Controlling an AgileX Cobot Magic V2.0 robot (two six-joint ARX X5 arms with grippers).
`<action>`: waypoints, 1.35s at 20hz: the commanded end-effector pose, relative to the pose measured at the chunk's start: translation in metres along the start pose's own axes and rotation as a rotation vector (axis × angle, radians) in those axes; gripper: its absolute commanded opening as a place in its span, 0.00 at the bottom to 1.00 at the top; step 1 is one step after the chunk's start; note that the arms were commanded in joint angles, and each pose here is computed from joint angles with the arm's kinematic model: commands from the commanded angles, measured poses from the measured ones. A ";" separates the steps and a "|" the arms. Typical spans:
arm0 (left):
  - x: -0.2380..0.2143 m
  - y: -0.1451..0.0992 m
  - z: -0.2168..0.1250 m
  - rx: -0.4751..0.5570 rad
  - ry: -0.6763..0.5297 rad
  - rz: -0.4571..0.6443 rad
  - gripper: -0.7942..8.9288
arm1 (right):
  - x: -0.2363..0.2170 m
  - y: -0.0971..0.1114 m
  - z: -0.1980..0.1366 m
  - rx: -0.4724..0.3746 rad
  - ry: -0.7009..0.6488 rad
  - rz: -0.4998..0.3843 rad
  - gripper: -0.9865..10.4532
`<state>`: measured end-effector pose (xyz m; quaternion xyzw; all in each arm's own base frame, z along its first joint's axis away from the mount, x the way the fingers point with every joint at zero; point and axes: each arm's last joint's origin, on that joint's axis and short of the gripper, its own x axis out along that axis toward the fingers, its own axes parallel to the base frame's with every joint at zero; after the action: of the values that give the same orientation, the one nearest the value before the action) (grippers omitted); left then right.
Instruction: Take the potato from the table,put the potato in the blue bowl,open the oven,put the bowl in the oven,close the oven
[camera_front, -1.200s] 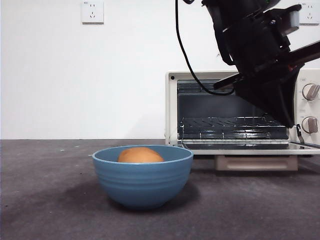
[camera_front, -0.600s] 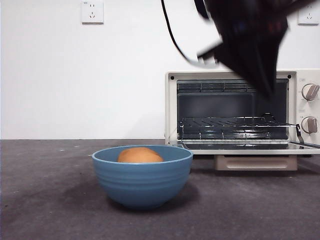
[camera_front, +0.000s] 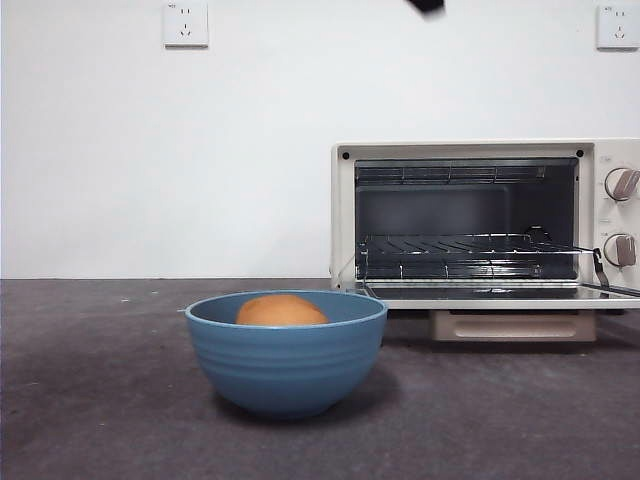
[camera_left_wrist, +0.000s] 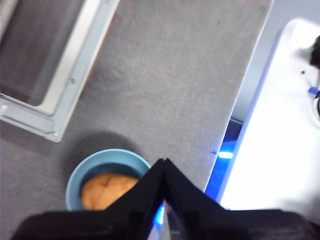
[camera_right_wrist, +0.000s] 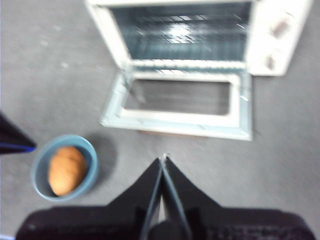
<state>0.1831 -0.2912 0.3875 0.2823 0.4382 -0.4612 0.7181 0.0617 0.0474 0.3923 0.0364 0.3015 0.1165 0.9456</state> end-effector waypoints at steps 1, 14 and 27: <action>-0.025 -0.002 -0.017 0.010 -0.044 0.012 0.08 | 0.006 0.005 0.003 -0.008 0.011 0.023 0.08; -0.035 -0.015 -0.197 -0.246 -0.464 0.184 0.08 | 0.099 0.070 0.024 -0.085 0.207 0.199 0.08; -0.013 -0.030 -0.297 -0.413 -0.833 0.134 0.07 | 0.223 0.114 -0.017 -0.033 0.611 0.106 0.31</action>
<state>0.0433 -0.0565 0.2656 -0.0434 0.1767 -0.3901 0.9026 0.2050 0.2119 0.2716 -0.0056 0.5615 0.1826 0.8071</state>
